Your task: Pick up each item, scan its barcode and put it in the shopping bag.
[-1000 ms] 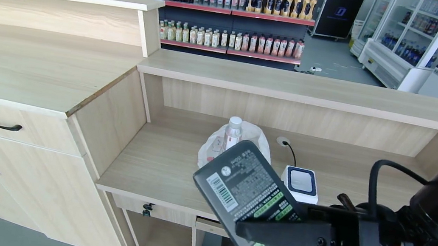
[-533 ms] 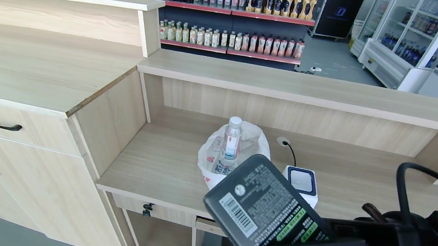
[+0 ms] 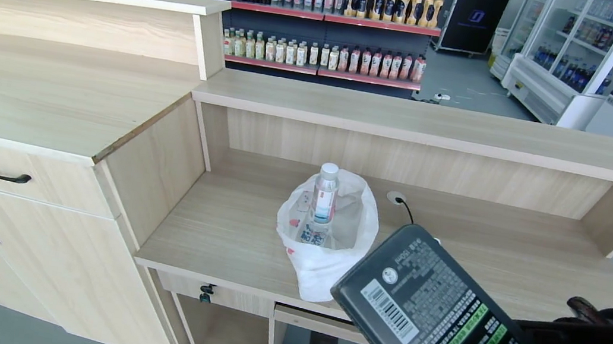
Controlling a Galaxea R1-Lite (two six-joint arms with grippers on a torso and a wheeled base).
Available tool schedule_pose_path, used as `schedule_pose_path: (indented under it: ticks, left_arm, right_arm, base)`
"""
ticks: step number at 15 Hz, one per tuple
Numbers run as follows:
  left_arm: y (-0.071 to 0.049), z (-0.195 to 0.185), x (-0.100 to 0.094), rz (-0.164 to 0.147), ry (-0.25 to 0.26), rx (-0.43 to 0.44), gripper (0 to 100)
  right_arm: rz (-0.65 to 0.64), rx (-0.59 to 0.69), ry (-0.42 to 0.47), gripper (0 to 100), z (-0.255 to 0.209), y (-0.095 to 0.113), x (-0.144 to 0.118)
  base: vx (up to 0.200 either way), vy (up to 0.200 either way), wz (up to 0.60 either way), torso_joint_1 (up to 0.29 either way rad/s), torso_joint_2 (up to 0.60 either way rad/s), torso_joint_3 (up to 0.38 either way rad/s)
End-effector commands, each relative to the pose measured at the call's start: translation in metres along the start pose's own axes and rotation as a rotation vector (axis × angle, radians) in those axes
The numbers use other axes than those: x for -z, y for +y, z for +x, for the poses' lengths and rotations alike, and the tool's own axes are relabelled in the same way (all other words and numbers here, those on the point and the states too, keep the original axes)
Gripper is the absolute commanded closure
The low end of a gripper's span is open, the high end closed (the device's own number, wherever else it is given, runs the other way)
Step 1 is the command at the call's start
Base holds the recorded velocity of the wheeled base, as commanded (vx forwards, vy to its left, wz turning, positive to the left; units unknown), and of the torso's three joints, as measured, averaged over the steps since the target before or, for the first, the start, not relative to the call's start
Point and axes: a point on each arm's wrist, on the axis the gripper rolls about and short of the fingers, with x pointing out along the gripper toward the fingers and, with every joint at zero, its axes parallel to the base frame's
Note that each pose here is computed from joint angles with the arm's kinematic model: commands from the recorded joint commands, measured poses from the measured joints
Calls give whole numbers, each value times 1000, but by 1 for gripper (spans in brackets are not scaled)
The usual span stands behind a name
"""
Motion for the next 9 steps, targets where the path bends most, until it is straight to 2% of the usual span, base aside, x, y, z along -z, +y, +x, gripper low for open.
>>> schedule_pose_path:
  ticks: [1,9]
  left_arm:
    - [0,0,0,0,-1,0,0]
    - [0,0,0,0,-1,0,0]
  right_arm:
    - [-6,-6,2,100,-6,-3,-1]
    - [-15,-49,-28,100,-16,-5,-10]
  base:
    - [0,0,0,0,0,0]
    - [0,0,0,0,0,0]
